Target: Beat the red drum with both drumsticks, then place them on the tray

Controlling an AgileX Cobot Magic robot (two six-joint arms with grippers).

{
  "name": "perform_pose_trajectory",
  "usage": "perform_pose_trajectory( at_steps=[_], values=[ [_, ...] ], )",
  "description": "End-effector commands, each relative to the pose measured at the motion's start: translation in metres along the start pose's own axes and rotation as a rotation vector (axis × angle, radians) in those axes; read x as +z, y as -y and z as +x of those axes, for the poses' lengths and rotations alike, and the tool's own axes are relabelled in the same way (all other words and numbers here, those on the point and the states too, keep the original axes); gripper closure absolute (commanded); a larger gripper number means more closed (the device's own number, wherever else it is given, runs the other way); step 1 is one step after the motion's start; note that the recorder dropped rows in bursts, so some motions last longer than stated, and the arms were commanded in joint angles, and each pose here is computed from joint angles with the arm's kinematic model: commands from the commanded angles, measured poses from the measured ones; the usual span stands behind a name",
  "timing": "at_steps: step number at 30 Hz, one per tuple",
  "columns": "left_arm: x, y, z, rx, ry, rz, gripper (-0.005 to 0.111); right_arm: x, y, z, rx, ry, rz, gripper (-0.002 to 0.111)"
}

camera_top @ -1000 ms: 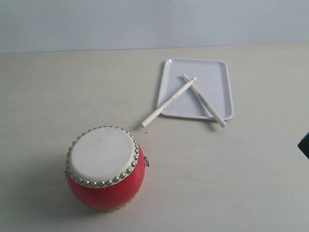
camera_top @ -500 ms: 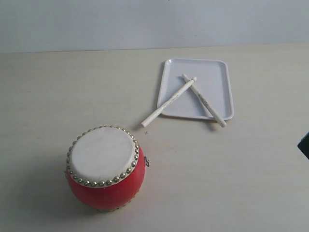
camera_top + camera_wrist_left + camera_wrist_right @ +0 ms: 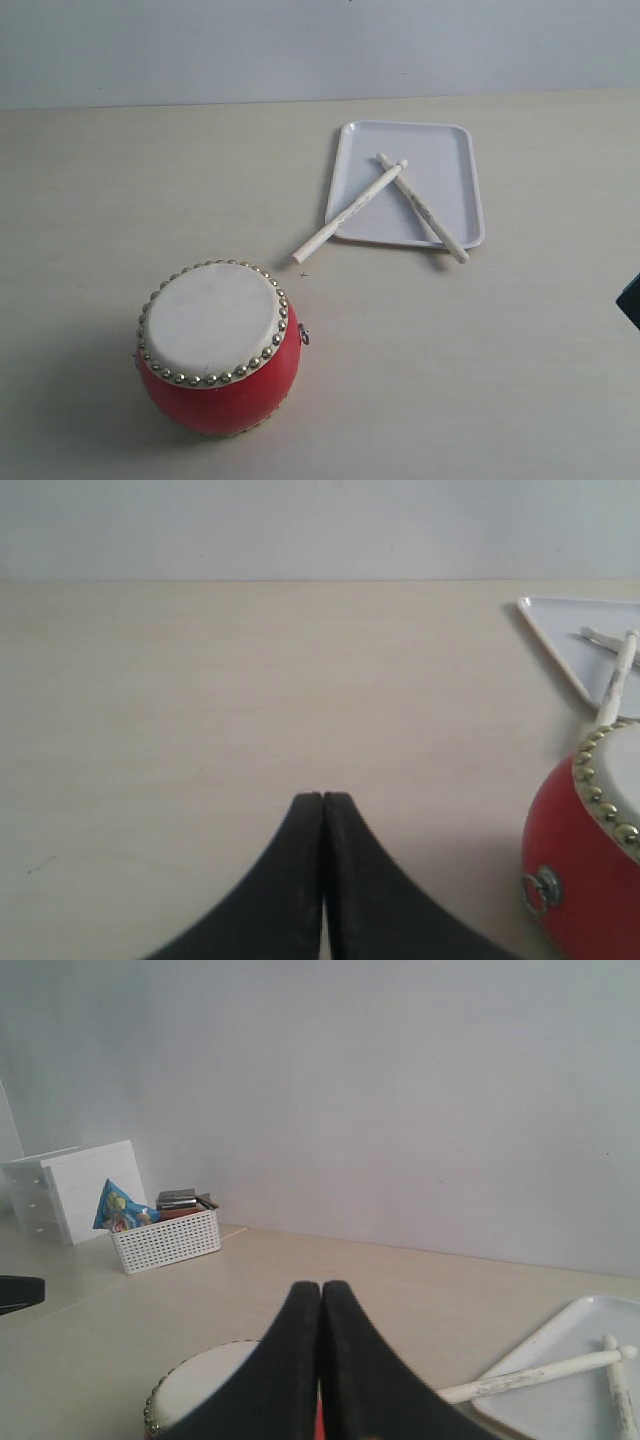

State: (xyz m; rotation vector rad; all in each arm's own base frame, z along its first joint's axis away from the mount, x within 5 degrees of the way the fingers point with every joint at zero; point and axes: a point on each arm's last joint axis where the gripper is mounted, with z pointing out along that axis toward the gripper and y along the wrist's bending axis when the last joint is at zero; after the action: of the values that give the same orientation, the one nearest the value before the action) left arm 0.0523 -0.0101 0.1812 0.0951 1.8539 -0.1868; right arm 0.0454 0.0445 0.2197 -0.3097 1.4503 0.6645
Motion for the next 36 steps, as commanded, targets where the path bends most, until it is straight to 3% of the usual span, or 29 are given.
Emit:
perform_pose_trajectory(
  at_steps=[1,9,36],
  values=[
    [-0.0001,-0.0018,0.0004,-0.006,0.010,-0.031,0.107,-0.0006,-0.0003,0.0012,-0.001,0.002,-0.005,0.108],
    [-0.0003,-0.0059,0.0001,-0.034,0.017,-0.105,0.107,-0.0006,-0.0003,0.0012,-0.001,0.002,-0.005,0.108],
    [-0.0003,-0.0058,-0.0005,-0.026,0.023,-0.104,0.107,-0.0006,-0.0003,0.0012,-0.001,0.002,-0.005,0.108]
  ],
)
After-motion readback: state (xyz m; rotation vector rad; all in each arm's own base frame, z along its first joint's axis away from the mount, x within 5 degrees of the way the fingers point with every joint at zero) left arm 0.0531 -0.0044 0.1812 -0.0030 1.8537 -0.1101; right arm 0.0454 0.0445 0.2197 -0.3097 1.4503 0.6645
